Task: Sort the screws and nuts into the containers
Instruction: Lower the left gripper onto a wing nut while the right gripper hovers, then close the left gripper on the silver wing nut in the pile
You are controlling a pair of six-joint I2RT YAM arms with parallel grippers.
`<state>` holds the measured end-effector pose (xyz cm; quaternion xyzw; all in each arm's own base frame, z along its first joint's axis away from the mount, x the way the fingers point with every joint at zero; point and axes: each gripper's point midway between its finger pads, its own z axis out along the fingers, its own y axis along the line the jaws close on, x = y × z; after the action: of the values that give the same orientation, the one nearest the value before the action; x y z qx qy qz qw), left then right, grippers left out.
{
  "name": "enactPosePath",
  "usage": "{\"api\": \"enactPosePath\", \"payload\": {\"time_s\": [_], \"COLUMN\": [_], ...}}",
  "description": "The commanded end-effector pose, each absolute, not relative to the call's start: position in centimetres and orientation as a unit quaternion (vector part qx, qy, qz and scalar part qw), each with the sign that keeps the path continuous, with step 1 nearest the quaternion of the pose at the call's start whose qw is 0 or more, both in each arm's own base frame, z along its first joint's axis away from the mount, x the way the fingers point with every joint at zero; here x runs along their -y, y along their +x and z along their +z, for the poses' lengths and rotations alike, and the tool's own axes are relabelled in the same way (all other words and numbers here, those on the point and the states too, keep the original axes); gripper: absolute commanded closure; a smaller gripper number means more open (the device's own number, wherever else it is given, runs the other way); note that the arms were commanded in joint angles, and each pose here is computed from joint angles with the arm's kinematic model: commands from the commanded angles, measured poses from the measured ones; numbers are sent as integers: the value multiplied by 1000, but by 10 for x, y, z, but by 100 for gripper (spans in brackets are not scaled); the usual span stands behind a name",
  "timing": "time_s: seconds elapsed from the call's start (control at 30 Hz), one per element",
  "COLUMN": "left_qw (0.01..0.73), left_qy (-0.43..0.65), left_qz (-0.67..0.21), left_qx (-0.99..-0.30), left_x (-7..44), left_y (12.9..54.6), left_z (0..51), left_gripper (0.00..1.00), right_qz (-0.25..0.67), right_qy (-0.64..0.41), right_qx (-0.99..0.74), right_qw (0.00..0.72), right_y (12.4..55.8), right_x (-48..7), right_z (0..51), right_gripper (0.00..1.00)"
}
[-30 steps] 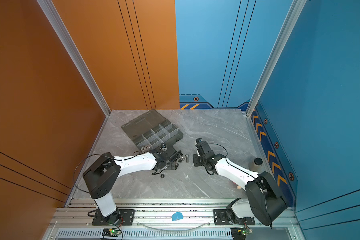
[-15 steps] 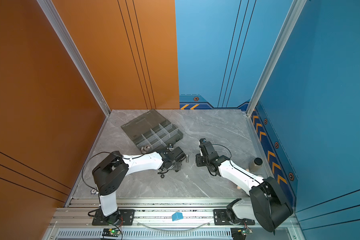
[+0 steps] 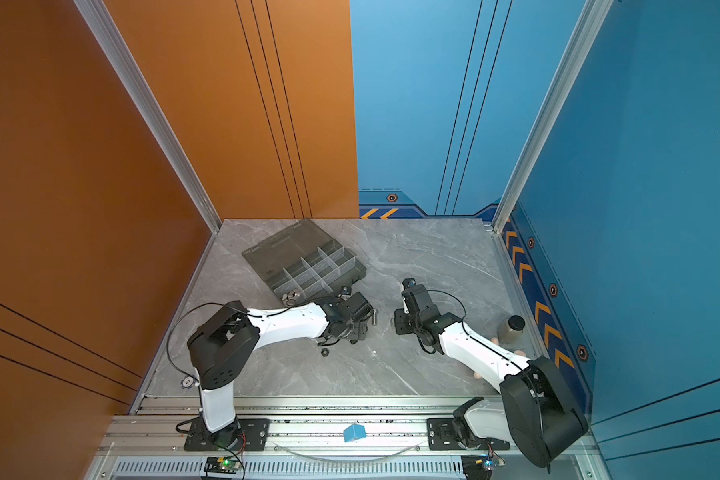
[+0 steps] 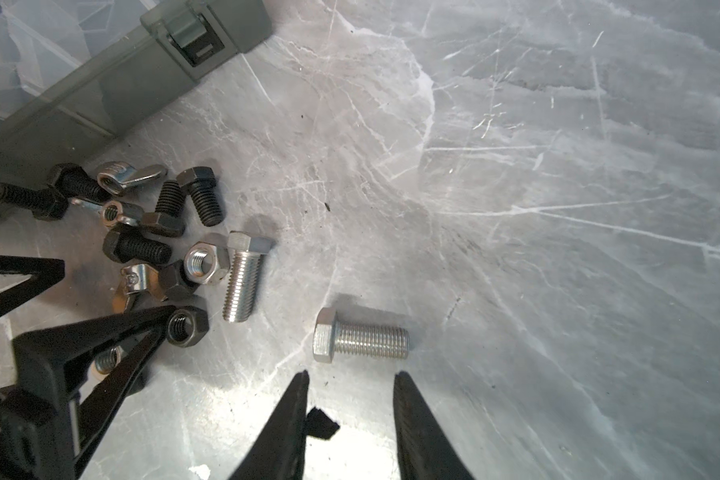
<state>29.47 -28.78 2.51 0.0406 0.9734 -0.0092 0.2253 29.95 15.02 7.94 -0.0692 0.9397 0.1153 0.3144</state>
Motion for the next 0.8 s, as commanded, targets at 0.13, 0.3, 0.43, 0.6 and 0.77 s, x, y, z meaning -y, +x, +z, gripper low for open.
{"api": "enactPosePath", "payload": {"time_s": [0.13, 0.3, 0.43, 0.6, 0.77], "left_qw": [202, 199, 197, 197, 195], "left_qy": [64, 70, 74, 78, 84], "left_qz": [-11, -17, -19, -19, -23], "left_qx": [-977, -977, -977, -977, -977], "left_x": [297, 303, 307, 309, 312], "left_y": [292, 295, 297, 298, 301], "left_z": [14, 13, 11, 10, 11], "left_gripper": [15, 26, 30, 32, 38], "right_qz": [126, 127, 127, 128, 128], "right_qy": [-57, -56, -55, -53, -53], "right_qx": [-937, -938, -939, -939, -939], "right_qw": [319, 318, 316, 314, 314], "right_y": [299, 300, 300, 300, 301], "right_x": [-149, -149, -148, -148, -148], "right_z": [80, 78, 77, 75, 75], "right_gripper": [63, 63, 63, 63, 63]}}
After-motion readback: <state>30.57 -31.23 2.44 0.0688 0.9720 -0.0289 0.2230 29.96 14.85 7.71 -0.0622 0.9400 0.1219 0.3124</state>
